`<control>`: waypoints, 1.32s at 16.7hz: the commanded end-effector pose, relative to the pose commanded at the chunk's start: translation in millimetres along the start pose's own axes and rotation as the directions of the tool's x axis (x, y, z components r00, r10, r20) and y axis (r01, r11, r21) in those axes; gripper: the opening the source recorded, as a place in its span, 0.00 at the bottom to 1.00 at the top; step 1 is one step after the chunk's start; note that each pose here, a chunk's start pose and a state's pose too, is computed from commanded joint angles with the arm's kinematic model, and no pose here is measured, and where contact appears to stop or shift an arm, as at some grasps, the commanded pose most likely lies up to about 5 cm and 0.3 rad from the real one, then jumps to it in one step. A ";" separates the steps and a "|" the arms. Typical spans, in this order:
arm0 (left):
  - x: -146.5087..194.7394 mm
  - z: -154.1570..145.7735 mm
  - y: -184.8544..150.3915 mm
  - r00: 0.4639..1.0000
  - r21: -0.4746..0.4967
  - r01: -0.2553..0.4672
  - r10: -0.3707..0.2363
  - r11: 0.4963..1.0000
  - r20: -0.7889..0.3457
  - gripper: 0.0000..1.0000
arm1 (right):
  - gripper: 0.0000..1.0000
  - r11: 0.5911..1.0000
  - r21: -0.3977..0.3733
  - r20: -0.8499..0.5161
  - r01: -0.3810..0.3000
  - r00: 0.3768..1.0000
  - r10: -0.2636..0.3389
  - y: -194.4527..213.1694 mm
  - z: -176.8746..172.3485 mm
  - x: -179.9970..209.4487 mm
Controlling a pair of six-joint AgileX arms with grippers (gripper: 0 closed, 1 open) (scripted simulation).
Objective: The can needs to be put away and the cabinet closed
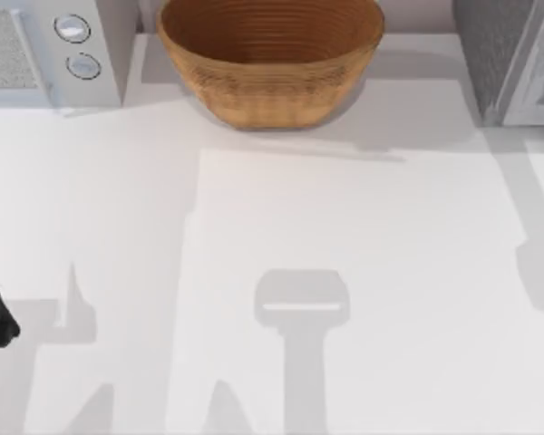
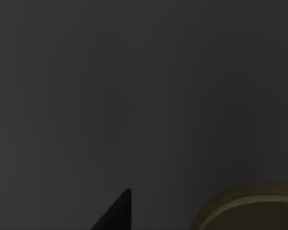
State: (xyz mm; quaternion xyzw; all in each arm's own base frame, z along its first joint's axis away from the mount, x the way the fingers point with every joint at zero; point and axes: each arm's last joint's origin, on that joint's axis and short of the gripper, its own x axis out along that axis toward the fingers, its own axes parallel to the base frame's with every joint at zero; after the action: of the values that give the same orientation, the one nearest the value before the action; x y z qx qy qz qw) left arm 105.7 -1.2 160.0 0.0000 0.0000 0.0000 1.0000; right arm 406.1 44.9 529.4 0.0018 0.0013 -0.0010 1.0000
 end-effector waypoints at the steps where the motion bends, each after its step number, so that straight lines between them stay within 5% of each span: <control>1: 0.0 0.0 0.0 1.000 0.000 0.000 0.000 1.000 0.000 1.00 | 1.00 1.000 0.000 0.000 0.000 1.000 0.000 0.0 0.0 0.0; 14: 0.0 0.0 0.0 1.000 0.000 0.000 0.000 1.000 0.000 1.00 | 1.00 1.000 -0.002 -0.036 0.020 0.999 -0.021 -7.0 2.4 -16.5; 22: 0.0 0.0 0.0 1.000 0.000 0.000 0.000 1.000 0.000 1.00 | 1.00 0.997 0.009 -0.016 0.074 0.997 -0.074 -31.3 1.1 -149.3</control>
State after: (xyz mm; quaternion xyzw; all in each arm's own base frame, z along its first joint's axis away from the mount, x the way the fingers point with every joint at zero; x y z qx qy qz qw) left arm 105.7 -1.2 160.0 0.0000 0.0000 0.0000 1.0000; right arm 256.8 13.9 530.8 0.0067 0.0092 -0.0378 0.9992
